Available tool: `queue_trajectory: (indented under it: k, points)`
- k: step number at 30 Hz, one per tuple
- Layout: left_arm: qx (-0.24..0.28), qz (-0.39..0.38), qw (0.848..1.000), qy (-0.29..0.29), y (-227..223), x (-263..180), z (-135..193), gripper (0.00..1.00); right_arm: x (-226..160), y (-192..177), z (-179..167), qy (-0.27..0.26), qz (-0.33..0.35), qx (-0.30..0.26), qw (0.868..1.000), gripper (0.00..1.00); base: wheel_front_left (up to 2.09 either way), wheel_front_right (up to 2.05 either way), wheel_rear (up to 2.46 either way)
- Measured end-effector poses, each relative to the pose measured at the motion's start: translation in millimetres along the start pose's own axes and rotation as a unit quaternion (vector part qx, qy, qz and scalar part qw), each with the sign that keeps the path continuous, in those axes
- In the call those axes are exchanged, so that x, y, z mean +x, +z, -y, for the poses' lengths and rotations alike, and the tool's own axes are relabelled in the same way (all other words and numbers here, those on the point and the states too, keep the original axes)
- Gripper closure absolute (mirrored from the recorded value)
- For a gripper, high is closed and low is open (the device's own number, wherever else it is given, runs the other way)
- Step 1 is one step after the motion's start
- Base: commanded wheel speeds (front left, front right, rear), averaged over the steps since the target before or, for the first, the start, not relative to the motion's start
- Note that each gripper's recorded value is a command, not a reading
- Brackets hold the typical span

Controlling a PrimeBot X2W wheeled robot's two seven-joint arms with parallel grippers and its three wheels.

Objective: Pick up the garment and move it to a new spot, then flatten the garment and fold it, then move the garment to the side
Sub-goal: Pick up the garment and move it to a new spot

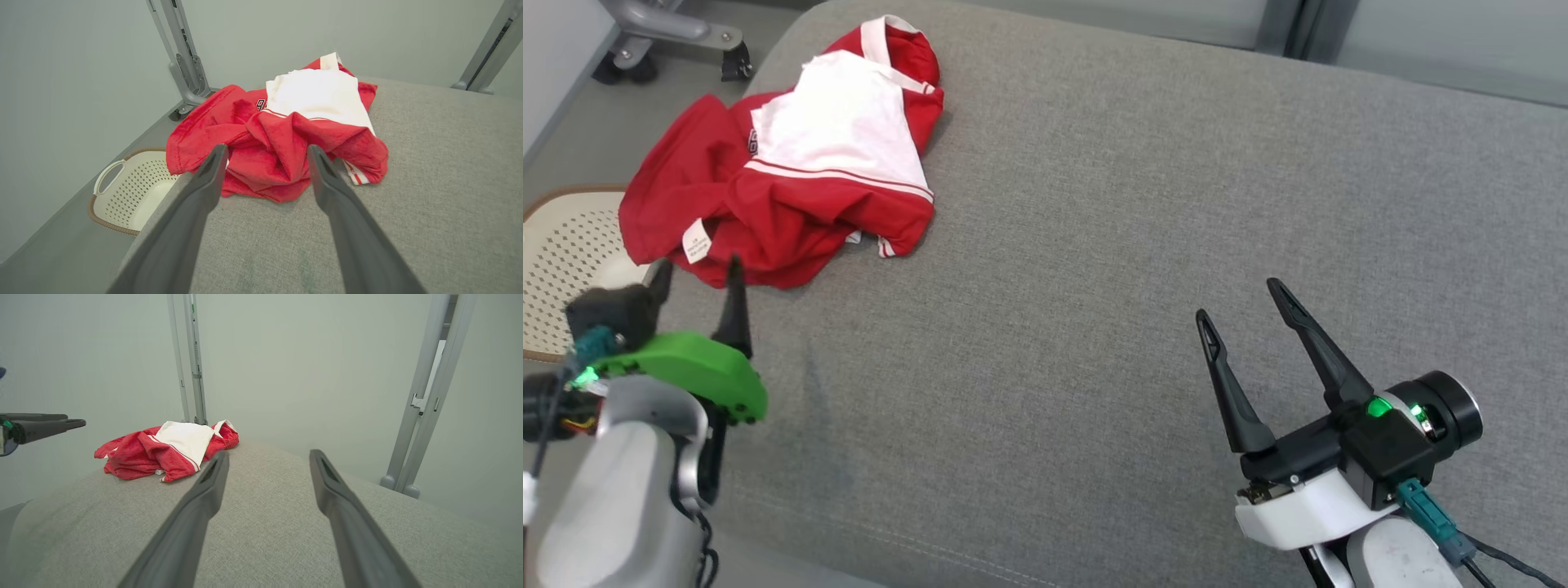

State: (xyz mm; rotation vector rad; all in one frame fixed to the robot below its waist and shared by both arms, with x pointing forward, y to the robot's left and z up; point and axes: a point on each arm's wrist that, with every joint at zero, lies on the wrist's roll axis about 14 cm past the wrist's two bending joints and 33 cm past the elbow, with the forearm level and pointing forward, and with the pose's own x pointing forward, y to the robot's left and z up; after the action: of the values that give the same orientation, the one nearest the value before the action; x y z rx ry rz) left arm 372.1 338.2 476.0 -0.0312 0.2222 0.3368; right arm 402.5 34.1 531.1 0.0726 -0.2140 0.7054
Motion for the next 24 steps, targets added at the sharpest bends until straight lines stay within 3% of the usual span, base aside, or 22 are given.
queue_trajectory:
  k: [12, 18, 24]
  points:
    - [0.039, -0.144, 0.988, -0.043, -19, 78, 8, 0.0, -1, -38, 29, -0.019, -0.036, -0.004, 0.999, 0.0, 0.0, 0.0, 0.0]
    - [0.081, -0.215, 0.973, -0.034, -43, 96, 1, 0.0, -5, -51, 37, -0.026, -0.05, -0.004, 0.998, 0.0, 0.0, 0.0, 0.0]
    - [0.088, -0.279, 0.956, -0.031, -67, 102, 1, 0.0, -9, -60, 43, -0.034, -0.061, -0.002, 0.998, 0.0, 0.0, 0.0, 0.0]
